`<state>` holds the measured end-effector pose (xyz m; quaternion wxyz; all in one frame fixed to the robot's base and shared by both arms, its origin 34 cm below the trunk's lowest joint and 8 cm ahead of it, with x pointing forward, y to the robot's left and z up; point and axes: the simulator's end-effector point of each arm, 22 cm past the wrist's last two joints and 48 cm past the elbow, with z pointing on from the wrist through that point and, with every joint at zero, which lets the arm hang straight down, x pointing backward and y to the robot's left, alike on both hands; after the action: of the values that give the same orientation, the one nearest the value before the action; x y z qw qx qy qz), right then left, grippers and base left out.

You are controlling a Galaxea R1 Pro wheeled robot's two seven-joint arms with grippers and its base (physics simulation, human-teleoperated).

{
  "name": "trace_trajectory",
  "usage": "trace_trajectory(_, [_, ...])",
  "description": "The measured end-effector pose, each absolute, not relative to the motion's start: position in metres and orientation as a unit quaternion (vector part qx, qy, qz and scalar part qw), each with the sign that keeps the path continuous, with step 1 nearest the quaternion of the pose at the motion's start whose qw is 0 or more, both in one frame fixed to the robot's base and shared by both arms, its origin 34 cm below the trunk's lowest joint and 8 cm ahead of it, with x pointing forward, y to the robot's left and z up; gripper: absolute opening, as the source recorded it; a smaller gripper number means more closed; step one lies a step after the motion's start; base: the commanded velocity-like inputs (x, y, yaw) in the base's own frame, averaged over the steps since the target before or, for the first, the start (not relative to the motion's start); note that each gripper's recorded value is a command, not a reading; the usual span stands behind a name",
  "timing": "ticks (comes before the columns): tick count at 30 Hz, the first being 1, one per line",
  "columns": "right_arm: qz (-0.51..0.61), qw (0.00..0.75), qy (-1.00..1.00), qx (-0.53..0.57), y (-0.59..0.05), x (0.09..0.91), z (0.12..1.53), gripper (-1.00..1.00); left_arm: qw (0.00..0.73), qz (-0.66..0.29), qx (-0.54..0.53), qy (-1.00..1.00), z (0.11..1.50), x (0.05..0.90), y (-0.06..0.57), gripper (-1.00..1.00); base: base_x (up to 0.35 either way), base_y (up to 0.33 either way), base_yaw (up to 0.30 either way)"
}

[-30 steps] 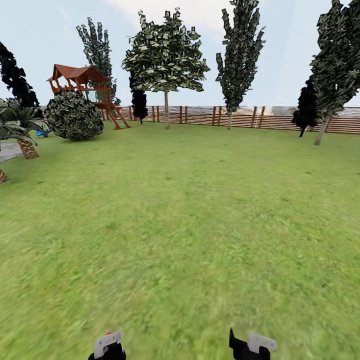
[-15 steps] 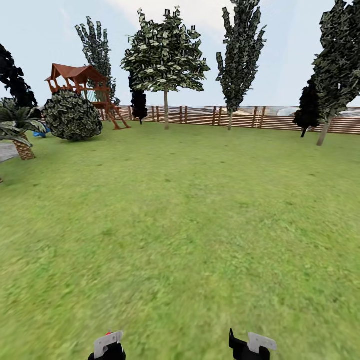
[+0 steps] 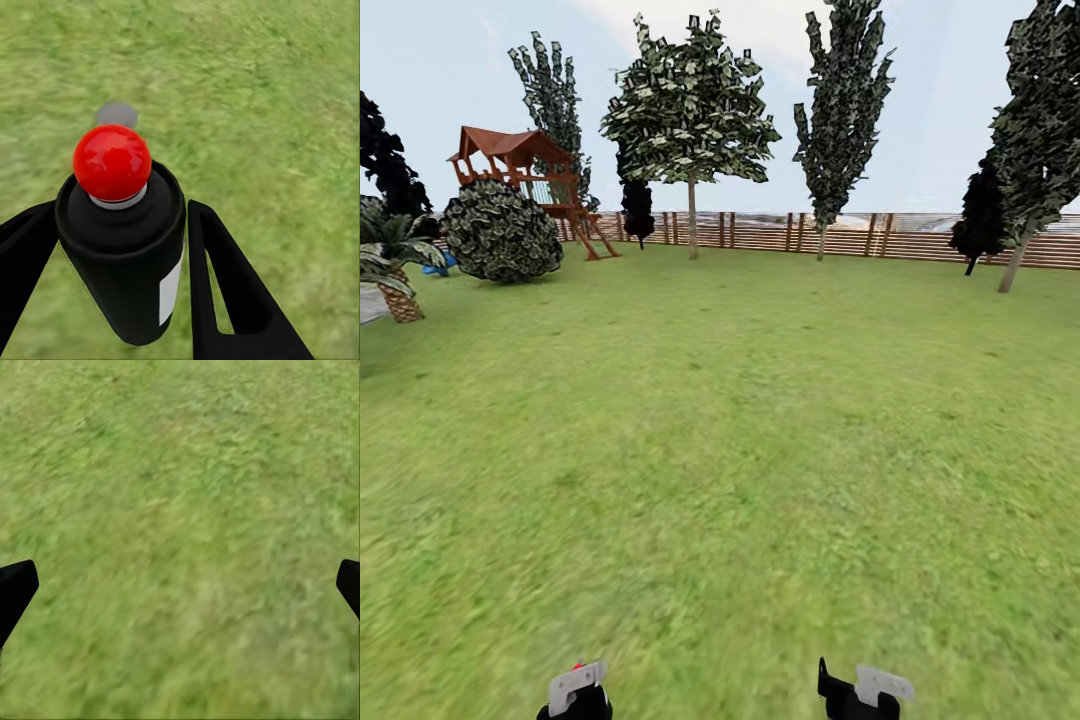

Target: In the garden, pick up the pesticide atomizer on the floor and spray pesticide onto both trees until each tree trunk is fully covered.

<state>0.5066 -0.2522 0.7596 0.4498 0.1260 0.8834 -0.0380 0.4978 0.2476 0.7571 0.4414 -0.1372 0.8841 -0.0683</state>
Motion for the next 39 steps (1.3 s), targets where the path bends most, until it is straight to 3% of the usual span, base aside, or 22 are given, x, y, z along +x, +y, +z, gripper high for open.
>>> trace_trajectory(39, [-0.038,0.449,0.884,0.126,-0.2520,0.5061,0.7590,1.00,0.440,-0.068,-0.138,0.885,0.7561,0.4970,0.2482,-1.00,0.339,0.054,0.000])
